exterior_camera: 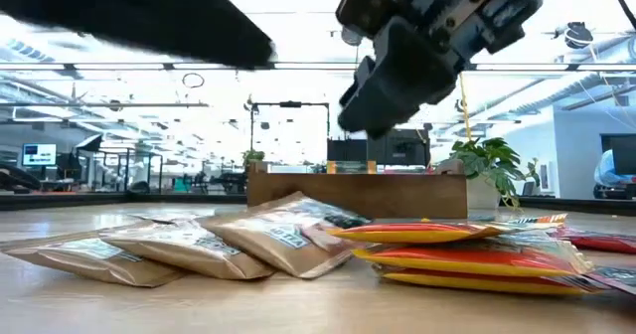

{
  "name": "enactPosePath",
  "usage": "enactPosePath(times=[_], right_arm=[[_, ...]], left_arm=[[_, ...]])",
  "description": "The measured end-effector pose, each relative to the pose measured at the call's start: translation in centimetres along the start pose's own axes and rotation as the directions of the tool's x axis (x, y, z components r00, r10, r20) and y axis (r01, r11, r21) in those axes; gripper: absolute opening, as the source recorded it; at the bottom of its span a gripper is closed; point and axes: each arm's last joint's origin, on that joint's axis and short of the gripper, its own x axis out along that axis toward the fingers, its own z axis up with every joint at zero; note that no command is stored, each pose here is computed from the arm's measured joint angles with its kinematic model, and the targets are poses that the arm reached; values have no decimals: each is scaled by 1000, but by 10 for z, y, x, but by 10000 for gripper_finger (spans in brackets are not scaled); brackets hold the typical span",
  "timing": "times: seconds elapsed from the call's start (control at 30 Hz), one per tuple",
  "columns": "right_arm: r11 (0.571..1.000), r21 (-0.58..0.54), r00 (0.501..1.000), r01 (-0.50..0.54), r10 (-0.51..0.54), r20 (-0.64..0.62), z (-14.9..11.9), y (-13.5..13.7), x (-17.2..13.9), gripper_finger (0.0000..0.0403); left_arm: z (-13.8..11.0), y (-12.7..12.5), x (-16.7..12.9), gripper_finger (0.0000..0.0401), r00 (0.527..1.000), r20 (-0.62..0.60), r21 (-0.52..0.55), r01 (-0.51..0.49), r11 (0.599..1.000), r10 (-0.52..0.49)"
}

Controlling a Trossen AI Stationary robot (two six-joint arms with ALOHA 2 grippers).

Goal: Pick & Place Tea
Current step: Put the brown tea bag into the left slot of the wooden organizer

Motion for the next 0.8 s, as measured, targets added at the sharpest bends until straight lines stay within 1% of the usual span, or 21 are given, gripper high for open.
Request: enactPosePath(times=[0.13, 0.23, 0.3, 0.4, 0.47, 0.53, 0.57, 0.67, 0.8], right_arm=[[999, -16, 998, 52, -52, -23, 2, 2, -10, 0], [996, 37, 996, 77, -75, -49, 0, 2, -12, 0], [994, 66, 993, 83, -78, -85, -5, 2, -8, 0], [995, 66, 990, 77, -69, -122, -14, 5, 2, 2], [997, 70, 993, 38, -30, -112, -17, 8, 10, 11], [995, 98, 995, 0, 10, -98, -19, 11, 17, 25], [994, 110, 996, -8, 18, -89, -20, 12, 20, 35], [988, 154, 995, 5, 10, -96, -23, 11, 24, 65], [977, 212, 991, 27, 1, -131, -32, 8, 31, 106]], left_arm=[[12, -9, -25, 37, 997, 72, 15, -27, 1000, 26], [11, -14, -31, 37, 996, 81, 8, -32, 999, 31], [6, -12, -23, 37, 998, 60, -22, -20, 1000, 21], [-5, -7, 3, 37, 998, -8, -56, 56, 997, -56], [-10, -2, 21, 37, 993, -28, -102, 110, 989, -114], [-14, 5, 37, 37, 988, -35, -138, 144, 980, -150], [-16, 9, 43, 37, 987, -44, -155, 147, 977, -155], [-25, 18, 56, 37, 987, -96, -192, 112, 975, -132], [-30, 23, 59, 37, 980, -152, -229, 94, 969, -131]])
